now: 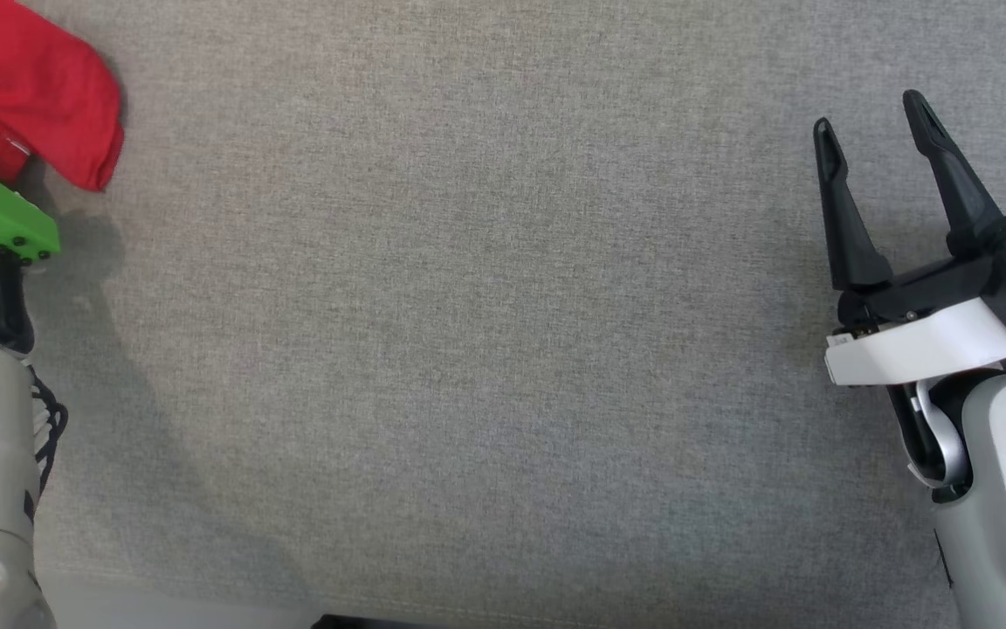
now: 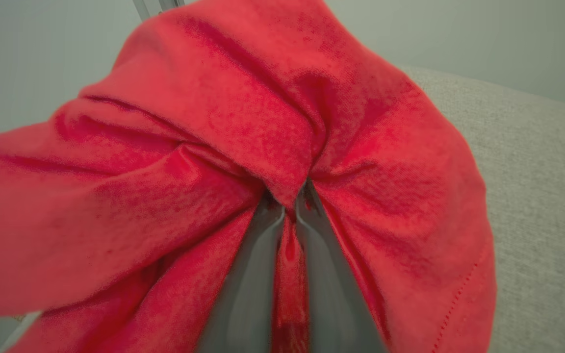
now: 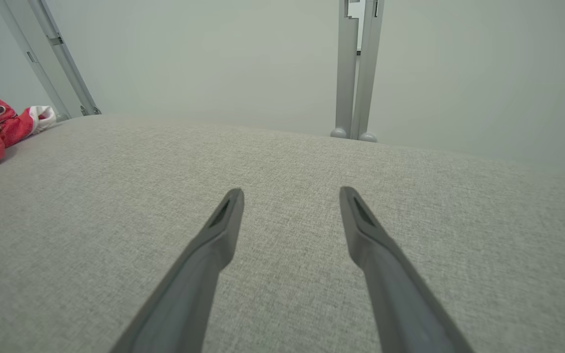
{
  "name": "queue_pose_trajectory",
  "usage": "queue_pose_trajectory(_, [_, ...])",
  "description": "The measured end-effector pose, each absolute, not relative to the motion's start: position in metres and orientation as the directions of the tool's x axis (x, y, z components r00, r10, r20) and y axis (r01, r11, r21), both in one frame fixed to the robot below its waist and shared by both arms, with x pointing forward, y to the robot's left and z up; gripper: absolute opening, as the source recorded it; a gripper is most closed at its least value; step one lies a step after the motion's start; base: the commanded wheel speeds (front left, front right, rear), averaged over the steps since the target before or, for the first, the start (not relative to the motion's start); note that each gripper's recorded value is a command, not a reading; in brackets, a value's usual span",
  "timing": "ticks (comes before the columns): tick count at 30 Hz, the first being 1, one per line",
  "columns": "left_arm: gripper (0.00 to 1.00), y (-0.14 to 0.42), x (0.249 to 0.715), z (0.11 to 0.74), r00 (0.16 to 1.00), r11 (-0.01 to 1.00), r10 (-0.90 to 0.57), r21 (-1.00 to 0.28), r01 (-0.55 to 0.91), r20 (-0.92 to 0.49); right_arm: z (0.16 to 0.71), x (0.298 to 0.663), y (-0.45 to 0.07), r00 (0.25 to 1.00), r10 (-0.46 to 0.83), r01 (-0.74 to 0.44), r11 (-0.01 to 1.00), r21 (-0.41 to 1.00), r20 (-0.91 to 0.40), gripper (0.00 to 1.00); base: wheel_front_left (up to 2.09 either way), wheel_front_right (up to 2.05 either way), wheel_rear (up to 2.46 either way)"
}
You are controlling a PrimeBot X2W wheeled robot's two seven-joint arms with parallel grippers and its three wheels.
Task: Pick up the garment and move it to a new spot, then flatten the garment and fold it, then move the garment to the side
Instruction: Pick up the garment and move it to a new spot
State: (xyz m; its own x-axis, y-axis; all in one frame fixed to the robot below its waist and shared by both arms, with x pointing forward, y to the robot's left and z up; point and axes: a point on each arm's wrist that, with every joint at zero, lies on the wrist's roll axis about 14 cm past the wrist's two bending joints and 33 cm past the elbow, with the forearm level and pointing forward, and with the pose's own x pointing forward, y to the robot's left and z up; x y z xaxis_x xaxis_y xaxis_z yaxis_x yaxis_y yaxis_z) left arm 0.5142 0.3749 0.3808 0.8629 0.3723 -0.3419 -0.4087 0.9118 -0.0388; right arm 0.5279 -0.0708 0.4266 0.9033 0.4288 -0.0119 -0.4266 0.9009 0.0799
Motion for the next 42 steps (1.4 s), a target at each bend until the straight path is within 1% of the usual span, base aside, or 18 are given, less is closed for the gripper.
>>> queue_pose_trajectory(6, [0.00,0.388,0.510,0.435,0.898,0.911,0.398,-0.028,-0.411,-0.189,0.442,0.515,-0.072,0.907,0.420,-0.419,0.904,0.082,0.004,1.00,0.00,0.00,0.00])
queue_pose_trajectory(11, [0.00,0.385,0.492,0.479,0.920,0.922,0.387,0.010,-0.387,-0.067,0.460,0.498,-0.072,0.910,0.413,-0.413,0.906,0.088,0.024,1.00,0.00,0.00,0.00])
queue_pose_trajectory(17, [0.00,0.357,0.464,0.517,0.943,0.944,0.329,0.024,-0.330,0.052,0.488,0.475,-0.074,0.916,0.395,-0.400,0.912,0.095,0.065,1.00,0.00,0.00,0.00])
queue_pose_trajectory(22, [0.00,0.304,0.441,0.535,0.971,0.975,0.223,0.001,-0.224,0.086,0.508,0.454,-0.082,0.925,0.368,-0.376,0.921,0.098,0.091,1.00,0.00,0.00,0.00])
queue_pose_trajectory(27, [0.00,0.218,0.436,0.548,0.996,0.999,0.017,-0.047,-0.013,0.087,0.530,0.440,-0.100,0.939,0.318,-0.331,0.940,0.085,0.132,1.00,0.00,0.00,0.00])
queue_pose_trajectory(31, [0.00,0.145,0.439,0.551,0.980,0.979,-0.181,-0.080,0.187,0.081,0.541,0.433,-0.115,0.948,0.278,-0.292,0.953,0.079,0.153,1.00,0.00,0.00,0.00])
queue_pose_trajectory(34, [0.00,0.086,0.442,0.551,0.936,0.932,-0.345,-0.091,0.350,0.073,0.546,0.430,-0.127,0.955,0.246,-0.261,0.962,0.078,0.166,1.00,0.00,0.00,0.00])
queue_pose_trajectory(37, [0.00,0.024,0.447,0.558,0.856,0.853,-0.511,-0.069,0.517,0.084,0.555,0.432,-0.137,0.956,0.214,-0.234,0.969,0.079,0.200,1.00,0.00,0.00,0.00])
queue_pose_trajectory(40, [0.00,-0.026,0.447,0.550,0.771,0.769,-0.634,-0.060,0.637,0.062,0.550,0.431,-0.150,0.965,0.176,-0.196,0.977,0.089,0.195,1.00,0.00,0.00,0.00])
queue_pose_trajectory(42, [0.00,-0.052,0.447,0.542,0.722,0.719,-0.690,-0.067,0.692,0.047,0.543,0.431,-0.160,0.973,0.145,-0.164,0.982,0.095,0.181,1.00,0.00,0.00,0.00])
